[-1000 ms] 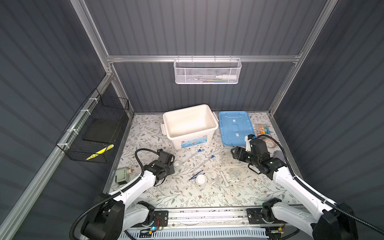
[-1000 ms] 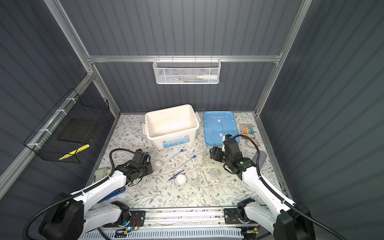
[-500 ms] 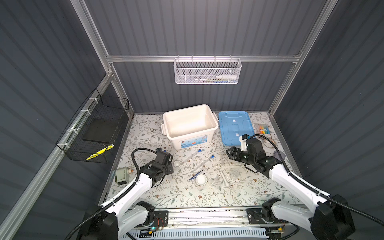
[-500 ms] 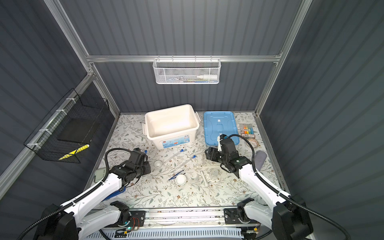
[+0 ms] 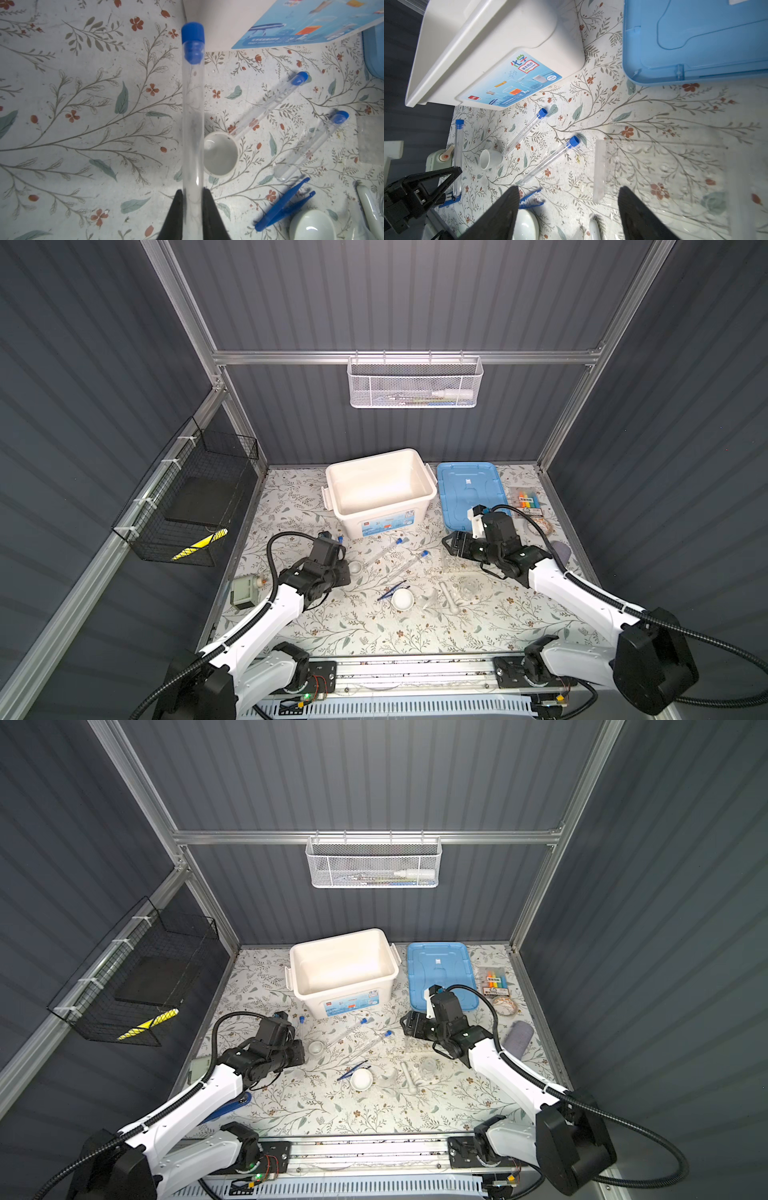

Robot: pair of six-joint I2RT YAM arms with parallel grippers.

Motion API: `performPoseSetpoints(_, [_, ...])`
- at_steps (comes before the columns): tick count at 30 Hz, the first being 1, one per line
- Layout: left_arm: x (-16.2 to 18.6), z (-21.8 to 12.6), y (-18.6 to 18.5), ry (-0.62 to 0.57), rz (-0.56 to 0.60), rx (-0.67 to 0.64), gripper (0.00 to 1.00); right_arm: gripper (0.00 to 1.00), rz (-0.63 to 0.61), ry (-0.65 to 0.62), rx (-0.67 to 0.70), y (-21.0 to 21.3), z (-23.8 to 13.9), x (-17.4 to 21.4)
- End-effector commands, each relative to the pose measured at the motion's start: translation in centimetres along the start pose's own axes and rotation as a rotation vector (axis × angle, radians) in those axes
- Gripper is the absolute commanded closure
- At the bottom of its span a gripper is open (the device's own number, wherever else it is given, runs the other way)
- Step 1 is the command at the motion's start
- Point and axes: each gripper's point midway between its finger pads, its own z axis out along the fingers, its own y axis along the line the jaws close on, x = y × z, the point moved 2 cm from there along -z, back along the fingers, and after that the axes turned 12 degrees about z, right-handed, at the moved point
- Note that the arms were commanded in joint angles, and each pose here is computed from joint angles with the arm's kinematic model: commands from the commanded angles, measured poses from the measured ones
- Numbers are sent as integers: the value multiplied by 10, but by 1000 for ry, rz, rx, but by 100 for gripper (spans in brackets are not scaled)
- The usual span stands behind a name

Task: Organize the chemistry lab equipment
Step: 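Lift the test tube off the table with the left gripper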

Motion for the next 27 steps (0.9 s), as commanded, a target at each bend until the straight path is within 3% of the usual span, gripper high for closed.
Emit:
performPoseSetpoints(1, [-14, -7, -15, -38, 41, 78, 88, 23, 3, 10, -40, 13, 2, -3])
performPoseSetpoints(14, [-37, -4, -46, -77, 107, 177, 89, 24, 39, 37, -78, 20, 9, -1])
performPoseSetpoints(27, [-38, 3, -102, -73, 302, 261, 89, 23, 107, 100, -199, 31, 17, 11])
